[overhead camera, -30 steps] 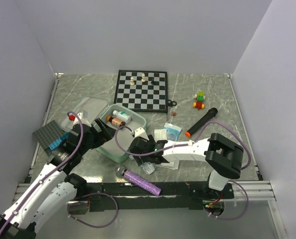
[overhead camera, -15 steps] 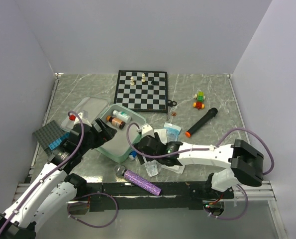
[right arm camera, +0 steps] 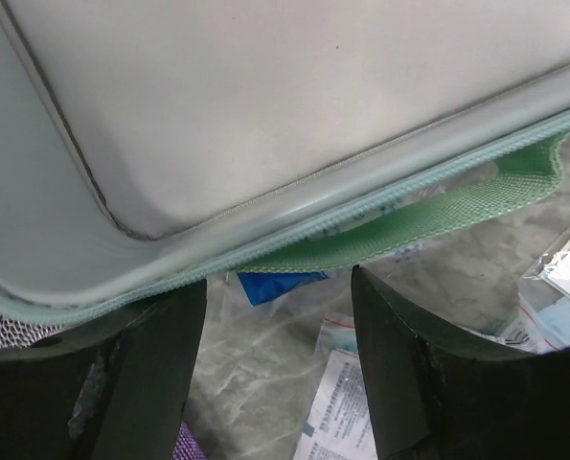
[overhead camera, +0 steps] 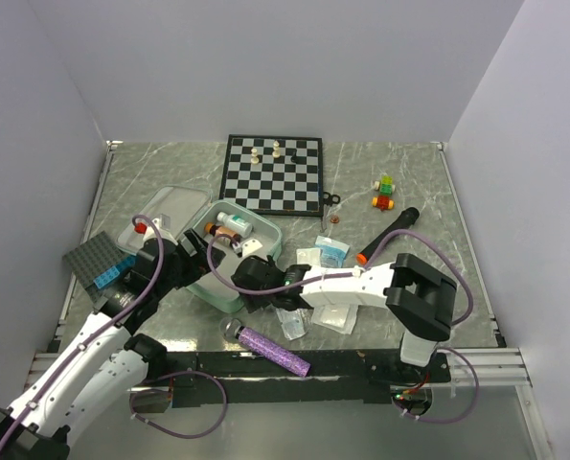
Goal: Organize the medicine kit
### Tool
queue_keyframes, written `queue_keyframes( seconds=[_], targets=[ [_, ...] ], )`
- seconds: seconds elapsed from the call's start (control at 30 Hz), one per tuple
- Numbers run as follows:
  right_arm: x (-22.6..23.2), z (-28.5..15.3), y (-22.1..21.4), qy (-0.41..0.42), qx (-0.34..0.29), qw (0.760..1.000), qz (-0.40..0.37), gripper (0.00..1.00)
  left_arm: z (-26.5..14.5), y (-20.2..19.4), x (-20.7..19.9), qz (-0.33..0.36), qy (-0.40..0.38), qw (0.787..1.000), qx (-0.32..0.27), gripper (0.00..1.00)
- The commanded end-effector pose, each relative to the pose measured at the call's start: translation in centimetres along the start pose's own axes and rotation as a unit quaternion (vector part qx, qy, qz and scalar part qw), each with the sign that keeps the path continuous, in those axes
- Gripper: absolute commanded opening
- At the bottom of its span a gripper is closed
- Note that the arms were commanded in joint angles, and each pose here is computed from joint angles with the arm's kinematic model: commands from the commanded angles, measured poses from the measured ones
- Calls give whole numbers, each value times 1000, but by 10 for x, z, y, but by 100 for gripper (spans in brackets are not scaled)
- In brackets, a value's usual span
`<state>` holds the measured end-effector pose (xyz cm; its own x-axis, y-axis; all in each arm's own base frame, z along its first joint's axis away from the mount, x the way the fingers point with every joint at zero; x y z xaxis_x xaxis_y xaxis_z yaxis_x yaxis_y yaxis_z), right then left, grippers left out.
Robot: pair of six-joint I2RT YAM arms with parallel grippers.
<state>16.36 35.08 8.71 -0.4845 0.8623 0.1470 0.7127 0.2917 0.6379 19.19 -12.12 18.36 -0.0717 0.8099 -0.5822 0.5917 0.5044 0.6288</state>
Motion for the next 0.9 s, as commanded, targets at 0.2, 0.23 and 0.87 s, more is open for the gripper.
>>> queue_keyframes(
  seconds=[0.2, 0.23, 0.87],
  targets=[
    [7, 15, -5, -21, 19, 999, 16, 66, 0, 6, -4, -8, -6, 1000, -15, 96],
    [5, 16, -8, -24, 24, 999, 16, 65, 0, 5, -4, -7, -6, 1000, -13, 96],
    [-26, -36, -2, -33, -42, 999, -7, 15, 0, 6, -3, -3, -1, 1000, -13, 96]
  ],
)
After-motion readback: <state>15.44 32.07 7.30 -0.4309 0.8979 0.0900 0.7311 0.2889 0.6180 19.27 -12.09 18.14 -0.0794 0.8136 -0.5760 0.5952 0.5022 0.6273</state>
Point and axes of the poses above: each gripper's point midway between its finger pads, its own z axis out along the fingers, its own x axis along the line the jaws close on, y = z × x, the point moved 4 cm from there along -z, back along the fingers, and after that the axes turned 6 degrees about z, right-handed, at the moved point
